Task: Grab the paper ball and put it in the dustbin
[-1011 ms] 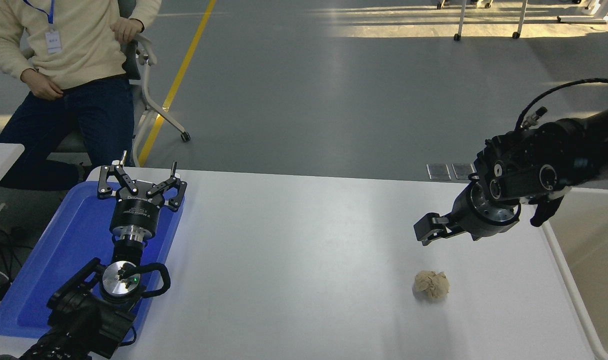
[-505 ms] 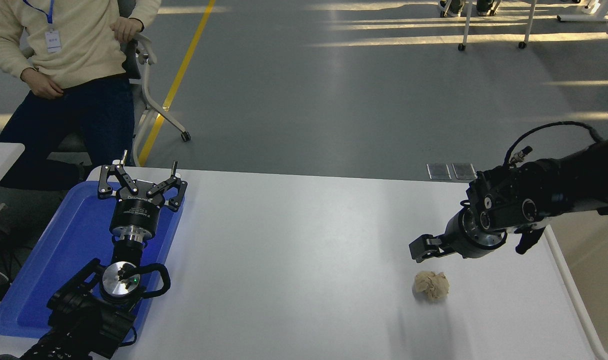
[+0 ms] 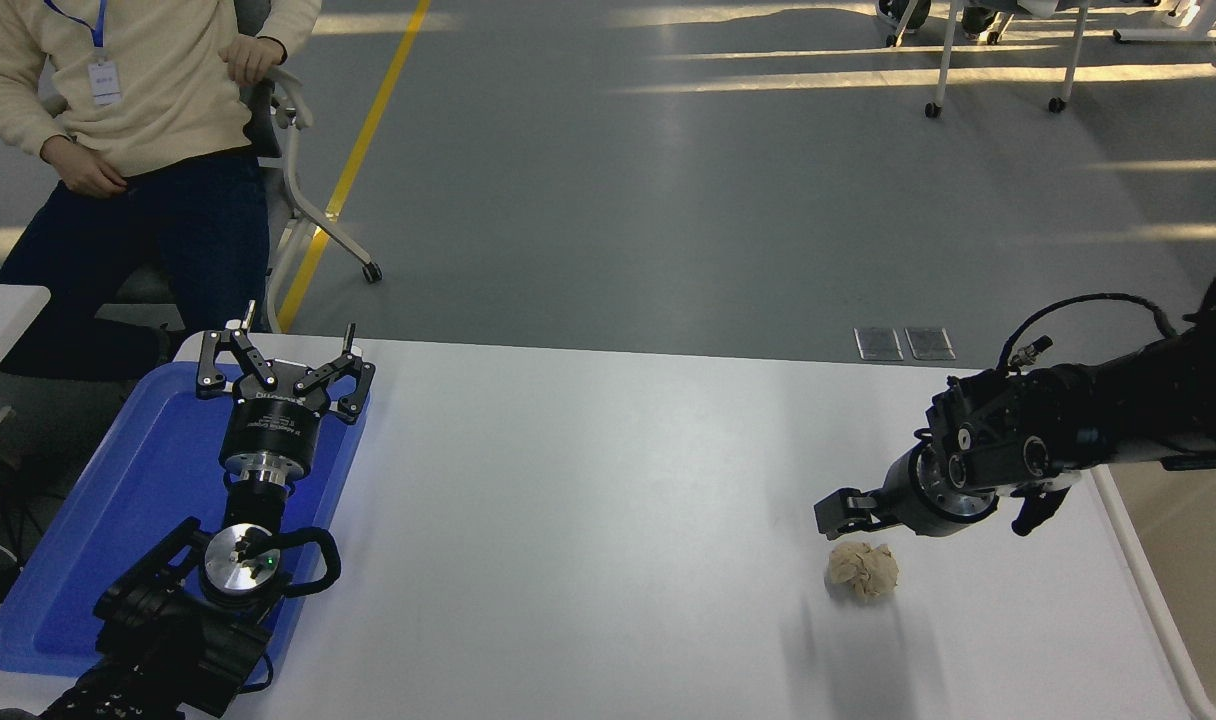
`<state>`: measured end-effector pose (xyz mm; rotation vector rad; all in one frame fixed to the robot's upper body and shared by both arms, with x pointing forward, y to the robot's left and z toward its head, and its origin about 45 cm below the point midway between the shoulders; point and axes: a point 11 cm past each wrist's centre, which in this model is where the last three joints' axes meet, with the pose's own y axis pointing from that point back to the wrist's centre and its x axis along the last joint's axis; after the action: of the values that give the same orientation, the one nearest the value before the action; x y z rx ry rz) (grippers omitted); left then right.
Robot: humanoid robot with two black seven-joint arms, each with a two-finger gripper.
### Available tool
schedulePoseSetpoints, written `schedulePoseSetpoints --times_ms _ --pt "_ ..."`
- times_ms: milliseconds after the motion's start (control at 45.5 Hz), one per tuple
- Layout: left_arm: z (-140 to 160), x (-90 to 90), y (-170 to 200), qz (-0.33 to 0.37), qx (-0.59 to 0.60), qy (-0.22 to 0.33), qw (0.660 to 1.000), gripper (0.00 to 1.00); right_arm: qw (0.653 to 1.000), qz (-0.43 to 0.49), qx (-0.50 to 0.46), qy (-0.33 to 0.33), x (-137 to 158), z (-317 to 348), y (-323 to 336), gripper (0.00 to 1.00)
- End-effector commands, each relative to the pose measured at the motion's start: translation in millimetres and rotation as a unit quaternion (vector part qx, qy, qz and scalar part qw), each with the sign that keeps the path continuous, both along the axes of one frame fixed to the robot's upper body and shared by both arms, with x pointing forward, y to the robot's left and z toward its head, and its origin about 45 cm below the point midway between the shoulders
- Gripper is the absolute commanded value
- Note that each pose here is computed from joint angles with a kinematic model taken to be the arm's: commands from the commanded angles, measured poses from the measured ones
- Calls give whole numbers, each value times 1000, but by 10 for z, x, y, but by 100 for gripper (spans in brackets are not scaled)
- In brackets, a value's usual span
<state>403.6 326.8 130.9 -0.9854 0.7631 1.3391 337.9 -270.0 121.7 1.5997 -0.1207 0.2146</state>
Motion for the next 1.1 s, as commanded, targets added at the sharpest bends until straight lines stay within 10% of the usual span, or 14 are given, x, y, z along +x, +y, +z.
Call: schedulePoseSetpoints --times_ms 0,1077 --pt "0 0 -2 0 0 0 1000 100 1000 -4 9 0 -83 -206 10 100" --pt "2 0 6 0 0 0 1000 100 999 -17 -3 -35 -137 -559 -151 96"
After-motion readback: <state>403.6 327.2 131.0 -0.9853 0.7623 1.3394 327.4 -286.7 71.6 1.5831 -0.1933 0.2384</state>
